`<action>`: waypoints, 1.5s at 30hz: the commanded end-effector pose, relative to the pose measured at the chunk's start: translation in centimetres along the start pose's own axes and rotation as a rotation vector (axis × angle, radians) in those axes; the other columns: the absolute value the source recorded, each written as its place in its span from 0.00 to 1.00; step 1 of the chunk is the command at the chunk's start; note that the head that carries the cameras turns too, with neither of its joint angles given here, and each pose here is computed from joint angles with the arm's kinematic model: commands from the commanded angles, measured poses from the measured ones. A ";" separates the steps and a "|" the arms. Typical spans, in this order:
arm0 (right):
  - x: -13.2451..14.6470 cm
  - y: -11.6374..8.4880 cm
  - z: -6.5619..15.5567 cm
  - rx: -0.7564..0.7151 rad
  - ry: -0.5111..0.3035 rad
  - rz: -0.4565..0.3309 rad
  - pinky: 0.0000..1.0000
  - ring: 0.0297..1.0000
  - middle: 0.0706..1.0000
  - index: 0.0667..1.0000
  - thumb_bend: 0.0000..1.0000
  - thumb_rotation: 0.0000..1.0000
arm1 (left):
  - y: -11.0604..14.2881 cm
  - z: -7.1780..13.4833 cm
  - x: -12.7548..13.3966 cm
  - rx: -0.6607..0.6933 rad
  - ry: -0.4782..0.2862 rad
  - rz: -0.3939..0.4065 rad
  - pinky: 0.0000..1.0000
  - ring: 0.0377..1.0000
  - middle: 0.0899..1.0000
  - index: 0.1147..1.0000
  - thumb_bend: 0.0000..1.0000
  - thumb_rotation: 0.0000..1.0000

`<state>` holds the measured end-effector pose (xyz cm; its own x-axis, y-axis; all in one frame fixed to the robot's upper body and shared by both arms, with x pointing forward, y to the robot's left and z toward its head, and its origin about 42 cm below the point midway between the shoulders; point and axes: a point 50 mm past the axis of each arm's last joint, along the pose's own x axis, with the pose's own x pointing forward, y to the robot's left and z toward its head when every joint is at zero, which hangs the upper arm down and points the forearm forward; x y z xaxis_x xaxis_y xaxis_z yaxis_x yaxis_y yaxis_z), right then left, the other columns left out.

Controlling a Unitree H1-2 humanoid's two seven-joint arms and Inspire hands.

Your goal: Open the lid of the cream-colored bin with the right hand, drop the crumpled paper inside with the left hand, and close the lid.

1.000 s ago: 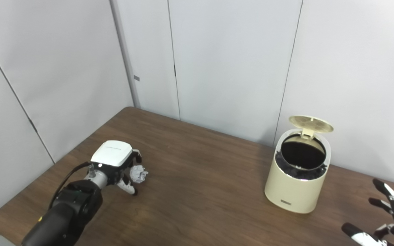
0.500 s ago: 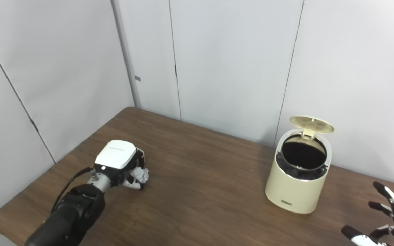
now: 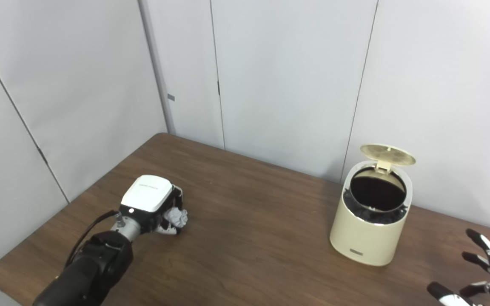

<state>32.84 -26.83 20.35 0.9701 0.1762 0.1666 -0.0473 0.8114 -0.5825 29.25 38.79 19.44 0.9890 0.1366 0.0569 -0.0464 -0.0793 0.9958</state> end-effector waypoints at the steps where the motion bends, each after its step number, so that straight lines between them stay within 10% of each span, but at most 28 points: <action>1: 0.5 -1.0 1.5 -0.021 -0.073 -0.046 0.49 0.82 0.93 0.91 0.83 0.61 | 1.4 0.0 0.0 0.013 -0.030 0.093 0.38 0.34 0.42 0.42 0.53 0.00; 15: 0.8 -1.1 1.5 -0.029 -0.073 -0.050 0.49 0.82 0.93 0.92 0.82 0.59 | 4.7 2.8 -0.7 -0.111 -0.069 0.467 0.60 0.44 0.42 0.42 0.53 0.00; 45: 2.0 0.4 2.3 -0.014 -0.126 -0.064 0.70 0.81 0.89 0.88 0.76 0.19 | 10.8 14.3 4.2 -0.446 -0.361 0.707 0.50 0.44 0.38 0.46 0.52 0.00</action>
<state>33.51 -25.53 20.39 0.9634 0.1750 0.2032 -0.0243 0.8117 -0.5836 34.23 24.83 27.68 0.7424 -0.1121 0.6605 -0.5918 0.3523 0.7250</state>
